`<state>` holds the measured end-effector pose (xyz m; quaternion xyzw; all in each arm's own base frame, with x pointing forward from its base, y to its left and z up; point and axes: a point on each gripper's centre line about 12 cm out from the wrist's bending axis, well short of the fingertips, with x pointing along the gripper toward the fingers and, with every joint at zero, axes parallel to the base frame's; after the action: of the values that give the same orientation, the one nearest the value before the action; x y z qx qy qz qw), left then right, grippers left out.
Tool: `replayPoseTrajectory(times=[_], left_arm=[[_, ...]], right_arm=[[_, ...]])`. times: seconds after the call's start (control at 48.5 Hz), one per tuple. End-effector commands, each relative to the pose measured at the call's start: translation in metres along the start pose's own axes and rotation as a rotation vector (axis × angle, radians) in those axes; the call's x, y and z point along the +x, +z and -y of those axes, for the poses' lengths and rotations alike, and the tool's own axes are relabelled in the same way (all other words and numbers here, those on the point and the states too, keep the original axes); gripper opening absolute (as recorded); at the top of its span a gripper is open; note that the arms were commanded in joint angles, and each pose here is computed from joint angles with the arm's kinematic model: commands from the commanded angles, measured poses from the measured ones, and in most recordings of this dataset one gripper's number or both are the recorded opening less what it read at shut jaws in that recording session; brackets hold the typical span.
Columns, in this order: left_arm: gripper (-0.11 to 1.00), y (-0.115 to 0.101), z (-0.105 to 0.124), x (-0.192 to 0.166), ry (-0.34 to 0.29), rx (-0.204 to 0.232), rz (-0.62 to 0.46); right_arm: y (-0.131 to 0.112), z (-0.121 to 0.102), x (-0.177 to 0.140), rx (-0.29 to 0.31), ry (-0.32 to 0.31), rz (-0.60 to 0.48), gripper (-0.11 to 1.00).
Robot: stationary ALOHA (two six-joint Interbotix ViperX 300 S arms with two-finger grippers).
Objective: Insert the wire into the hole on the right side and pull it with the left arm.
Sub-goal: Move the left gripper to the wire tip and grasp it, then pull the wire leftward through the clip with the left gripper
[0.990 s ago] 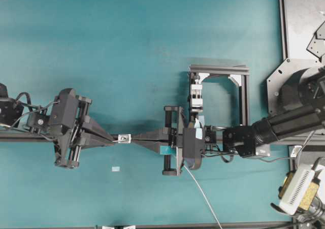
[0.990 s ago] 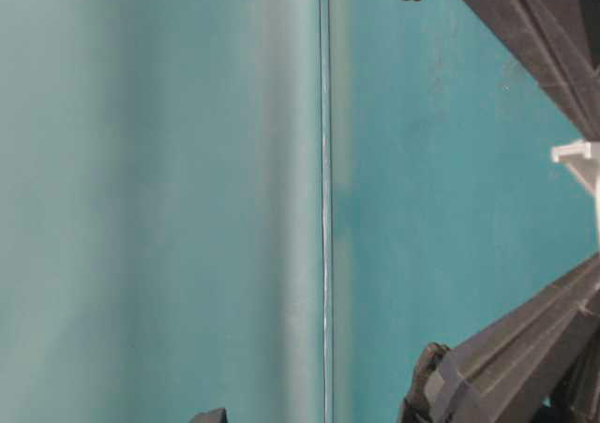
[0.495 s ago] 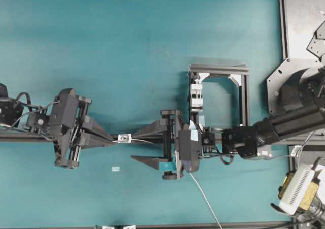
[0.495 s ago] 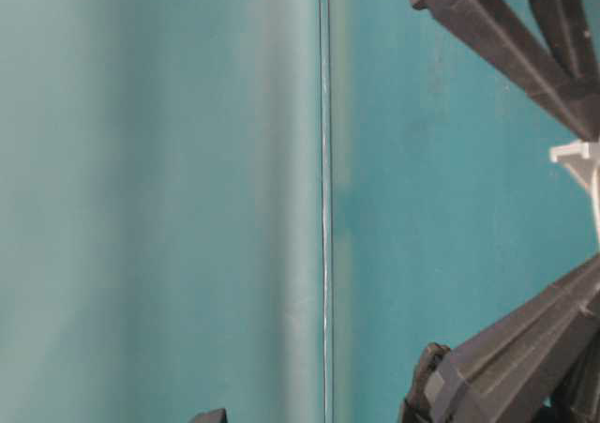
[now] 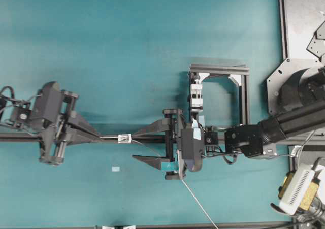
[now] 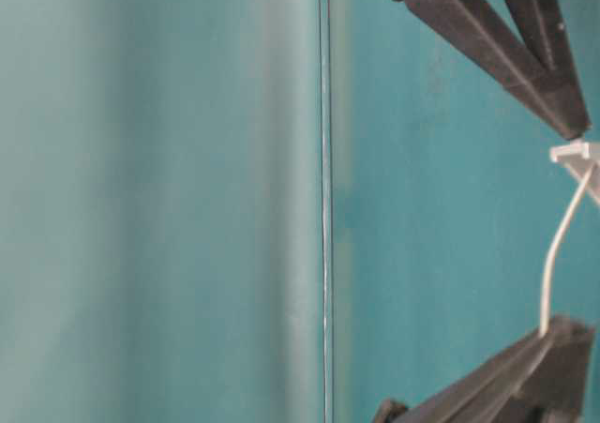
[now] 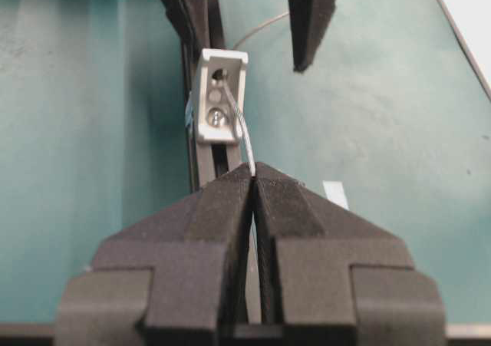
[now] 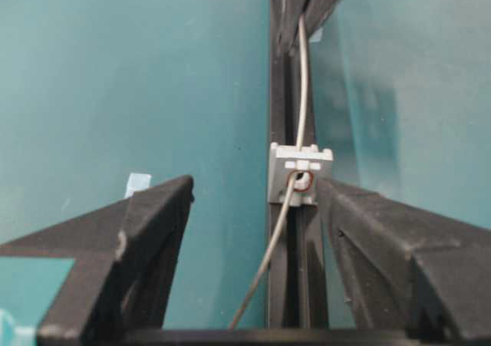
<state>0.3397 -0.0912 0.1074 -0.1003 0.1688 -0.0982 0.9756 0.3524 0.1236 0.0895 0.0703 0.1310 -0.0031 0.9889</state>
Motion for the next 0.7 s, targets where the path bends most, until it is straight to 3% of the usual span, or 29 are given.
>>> replayPoseTrajectory(times=[0.0, 0.681], left_arm=[[-0.11, 0.012, 0.005, -0.010, -0.013, 0.001, 0.025], [-0.11, 0.002, 0.007, -0.082, -0.022, 0.003, -0.050]], right_arm=[[0.013, -0.004, -0.002, 0.015, 0.014, 0.035, 0.77], [0.013, -0.004, -0.002, 0.013, 0.014, 0.035, 0.77]])
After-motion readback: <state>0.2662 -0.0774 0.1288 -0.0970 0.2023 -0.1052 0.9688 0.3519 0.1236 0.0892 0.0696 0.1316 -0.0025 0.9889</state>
